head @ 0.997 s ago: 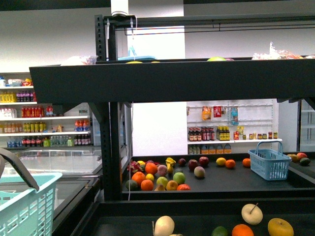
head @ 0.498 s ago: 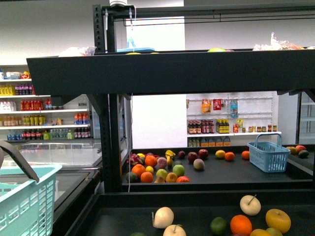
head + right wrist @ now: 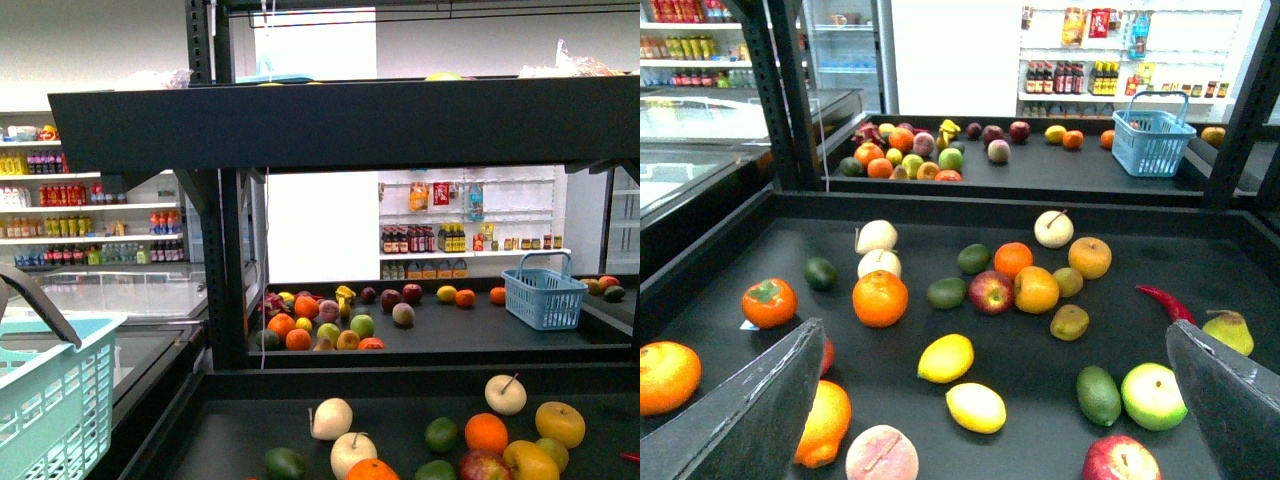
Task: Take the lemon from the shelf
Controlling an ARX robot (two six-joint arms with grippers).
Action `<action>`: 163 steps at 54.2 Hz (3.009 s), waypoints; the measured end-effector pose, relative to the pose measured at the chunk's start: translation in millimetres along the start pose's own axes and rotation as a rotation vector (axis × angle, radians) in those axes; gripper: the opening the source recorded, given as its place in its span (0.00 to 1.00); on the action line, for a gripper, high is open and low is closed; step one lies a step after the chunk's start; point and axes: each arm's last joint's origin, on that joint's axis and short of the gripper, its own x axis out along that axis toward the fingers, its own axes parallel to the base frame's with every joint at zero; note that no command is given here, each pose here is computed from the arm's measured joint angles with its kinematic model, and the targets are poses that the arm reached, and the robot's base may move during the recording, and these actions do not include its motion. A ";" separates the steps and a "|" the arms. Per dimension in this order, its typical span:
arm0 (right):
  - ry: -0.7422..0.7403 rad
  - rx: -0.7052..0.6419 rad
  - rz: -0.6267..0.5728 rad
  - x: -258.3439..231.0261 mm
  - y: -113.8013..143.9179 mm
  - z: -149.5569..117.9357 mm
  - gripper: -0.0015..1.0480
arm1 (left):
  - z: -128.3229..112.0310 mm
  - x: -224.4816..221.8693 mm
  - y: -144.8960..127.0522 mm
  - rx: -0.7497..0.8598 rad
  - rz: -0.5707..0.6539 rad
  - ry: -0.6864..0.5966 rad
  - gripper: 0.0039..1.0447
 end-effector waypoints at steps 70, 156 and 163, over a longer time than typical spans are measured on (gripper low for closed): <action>0.000 0.000 0.000 0.0 0.0 0.0 0.98 | 30.1 100.2 0.8 0.004 0.076 0.014 0.23; 0.000 0.000 0.000 0.0 0.0 0.0 0.98 | -223.3 97.2 -111.3 0.404 -0.253 0.756 0.11; 0.000 0.000 0.000 0.0 0.0 0.0 0.98 | -243.6 99.8 -106.6 0.412 -0.278 0.826 0.11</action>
